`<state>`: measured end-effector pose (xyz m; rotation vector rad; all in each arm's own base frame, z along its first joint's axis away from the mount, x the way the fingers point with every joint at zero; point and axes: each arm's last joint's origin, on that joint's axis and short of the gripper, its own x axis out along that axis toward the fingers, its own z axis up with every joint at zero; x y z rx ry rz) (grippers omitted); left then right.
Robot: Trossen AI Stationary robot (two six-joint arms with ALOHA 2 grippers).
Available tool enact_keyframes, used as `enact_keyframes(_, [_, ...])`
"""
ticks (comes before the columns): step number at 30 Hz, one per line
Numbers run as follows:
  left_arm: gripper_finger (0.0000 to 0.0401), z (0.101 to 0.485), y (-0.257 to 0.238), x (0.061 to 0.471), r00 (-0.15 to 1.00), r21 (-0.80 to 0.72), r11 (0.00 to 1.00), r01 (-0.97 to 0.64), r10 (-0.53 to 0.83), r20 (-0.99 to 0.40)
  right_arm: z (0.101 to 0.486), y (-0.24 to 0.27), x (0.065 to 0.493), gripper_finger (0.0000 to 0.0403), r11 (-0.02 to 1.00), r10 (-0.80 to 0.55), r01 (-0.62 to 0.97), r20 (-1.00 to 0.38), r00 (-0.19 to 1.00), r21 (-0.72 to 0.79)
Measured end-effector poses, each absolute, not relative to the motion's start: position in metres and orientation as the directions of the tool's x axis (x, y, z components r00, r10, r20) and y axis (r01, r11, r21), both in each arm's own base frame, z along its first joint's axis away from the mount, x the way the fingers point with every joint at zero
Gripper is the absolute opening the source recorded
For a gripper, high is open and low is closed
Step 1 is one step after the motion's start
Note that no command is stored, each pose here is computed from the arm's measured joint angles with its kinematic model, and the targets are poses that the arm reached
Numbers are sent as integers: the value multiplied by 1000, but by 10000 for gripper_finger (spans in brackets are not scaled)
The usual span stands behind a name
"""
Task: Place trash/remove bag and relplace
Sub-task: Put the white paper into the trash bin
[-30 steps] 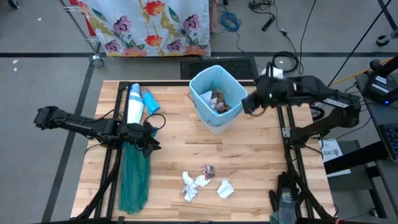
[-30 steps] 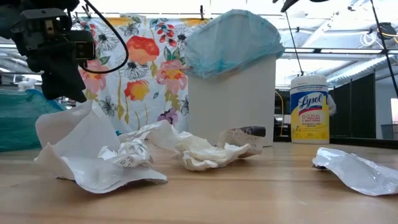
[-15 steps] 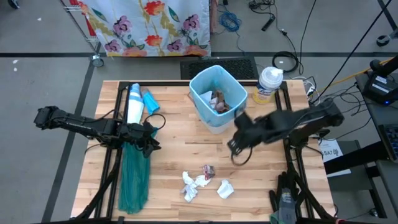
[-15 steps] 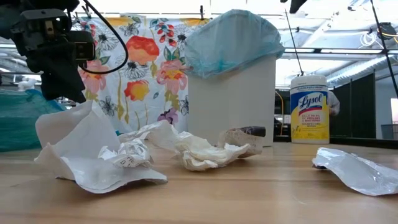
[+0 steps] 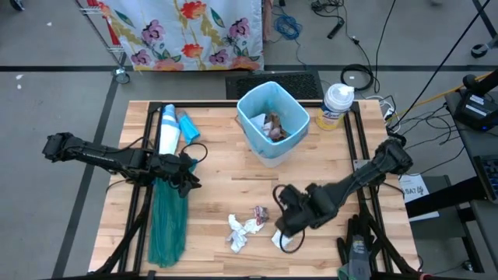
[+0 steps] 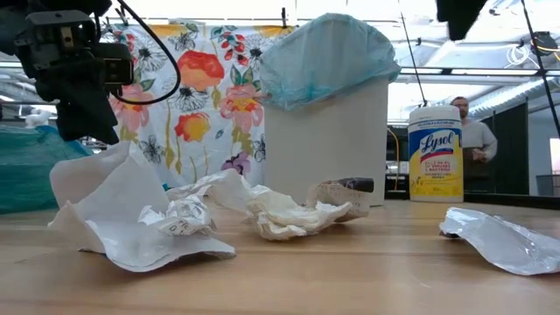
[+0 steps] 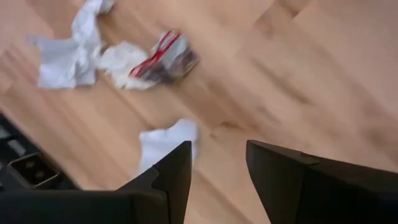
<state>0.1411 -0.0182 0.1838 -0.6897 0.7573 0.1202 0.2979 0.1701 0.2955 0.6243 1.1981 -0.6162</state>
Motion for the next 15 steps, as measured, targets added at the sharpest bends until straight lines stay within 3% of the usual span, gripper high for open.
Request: enact_keyframes(15, [153,184,-18,141,731,-522,790,-322,-144,-668,283,216,280,143,630,-73,756,-956,285,177])
